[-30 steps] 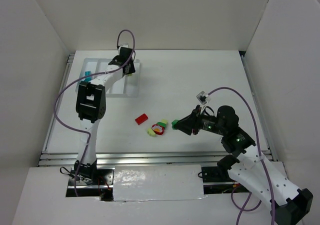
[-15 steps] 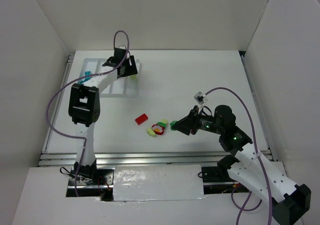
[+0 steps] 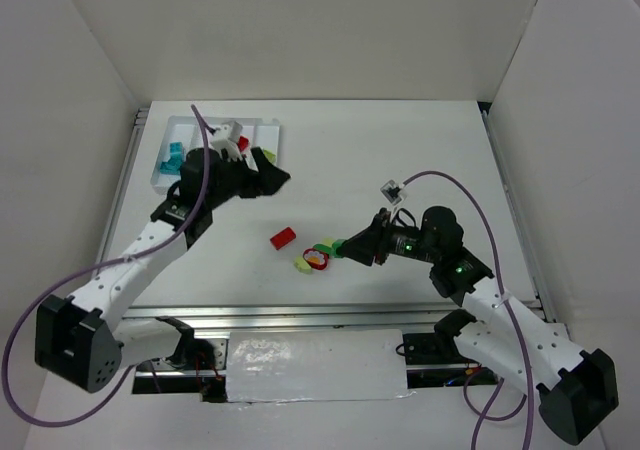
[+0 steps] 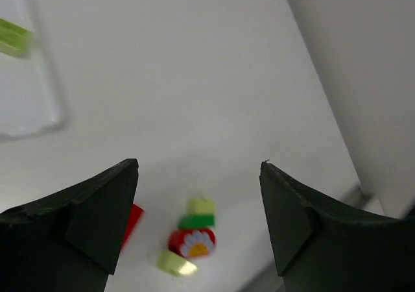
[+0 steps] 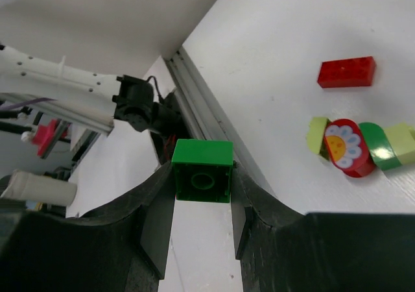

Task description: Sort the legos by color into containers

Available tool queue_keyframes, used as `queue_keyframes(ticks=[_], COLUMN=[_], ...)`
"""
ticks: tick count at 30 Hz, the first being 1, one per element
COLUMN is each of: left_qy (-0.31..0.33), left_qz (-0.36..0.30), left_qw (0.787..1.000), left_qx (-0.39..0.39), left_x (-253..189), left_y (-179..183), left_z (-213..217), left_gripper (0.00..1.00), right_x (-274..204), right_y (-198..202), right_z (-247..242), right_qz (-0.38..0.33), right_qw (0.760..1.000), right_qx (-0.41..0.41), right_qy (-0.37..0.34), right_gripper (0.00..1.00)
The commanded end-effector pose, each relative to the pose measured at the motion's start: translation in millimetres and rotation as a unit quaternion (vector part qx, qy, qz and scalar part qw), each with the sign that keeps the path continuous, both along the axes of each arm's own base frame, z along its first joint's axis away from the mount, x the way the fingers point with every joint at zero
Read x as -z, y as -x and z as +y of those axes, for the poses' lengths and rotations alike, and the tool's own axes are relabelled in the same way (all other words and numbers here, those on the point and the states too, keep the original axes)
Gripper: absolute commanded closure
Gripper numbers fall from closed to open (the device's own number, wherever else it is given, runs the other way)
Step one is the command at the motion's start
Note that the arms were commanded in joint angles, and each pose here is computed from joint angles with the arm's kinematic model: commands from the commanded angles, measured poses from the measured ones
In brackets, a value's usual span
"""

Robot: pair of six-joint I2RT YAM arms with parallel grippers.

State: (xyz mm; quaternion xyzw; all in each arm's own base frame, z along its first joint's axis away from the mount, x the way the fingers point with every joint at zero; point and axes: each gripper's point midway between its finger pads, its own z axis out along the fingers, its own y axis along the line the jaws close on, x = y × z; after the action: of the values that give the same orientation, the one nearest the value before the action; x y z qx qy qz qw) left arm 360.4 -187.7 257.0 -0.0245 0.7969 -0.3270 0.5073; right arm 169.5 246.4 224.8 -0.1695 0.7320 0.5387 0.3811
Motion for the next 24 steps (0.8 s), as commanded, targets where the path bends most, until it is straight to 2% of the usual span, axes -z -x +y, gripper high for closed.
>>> queue_keyframes(ticks=[1,2,5,9,14,17,24], left_qy=[0.047,0.066,0.1,0.122,0.146,0.158,0.151], left_qz=[-0.032,-0.047,-0.063,-0.084,-0.084,-0.093,-0.095], left_qw=[0.983,0.964,0.926,0.892,0.88,0.868,0.867], left_qx=[0.174,0.254,0.357,0.426,0.445,0.461,0.465], left_x=[-16.0,-24.3,-37.7,-47.5,-48.6,-56.2,-59.4], left_y=[67.8,103.1,160.8,209.4,233.2,243.0,244.1], left_z=[-55.1,-72.6,-92.4,-104.6,-111.6,-116.9,-128.3], left_gripper=[0.13,0.13,0.14,0.16,0.17,0.19,0.25], right_x=[-26.2,-29.7,-47.2,-65.1,-75.3,-73.2,-76.7], right_y=[16.2,19.8,39.1,49.4,73.2,72.3,76.2], right_z=[12.6,13.7,15.6,13.7,15.0,19.0,20.2], right_qz=[-0.038,-0.043,-0.072,-0.096,-0.115,-0.113,-0.12], right_qw=[0.996,0.994,0.984,0.977,0.964,0.966,0.965], right_qx=[-0.068,-0.08,-0.132,-0.144,-0.194,-0.19,-0.195], right_qy=[-0.051,-0.058,-0.091,-0.123,-0.142,-0.134,-0.13], right_gripper=[1.0,1.0,1.0,1.0,1.0,1.0,1.0])
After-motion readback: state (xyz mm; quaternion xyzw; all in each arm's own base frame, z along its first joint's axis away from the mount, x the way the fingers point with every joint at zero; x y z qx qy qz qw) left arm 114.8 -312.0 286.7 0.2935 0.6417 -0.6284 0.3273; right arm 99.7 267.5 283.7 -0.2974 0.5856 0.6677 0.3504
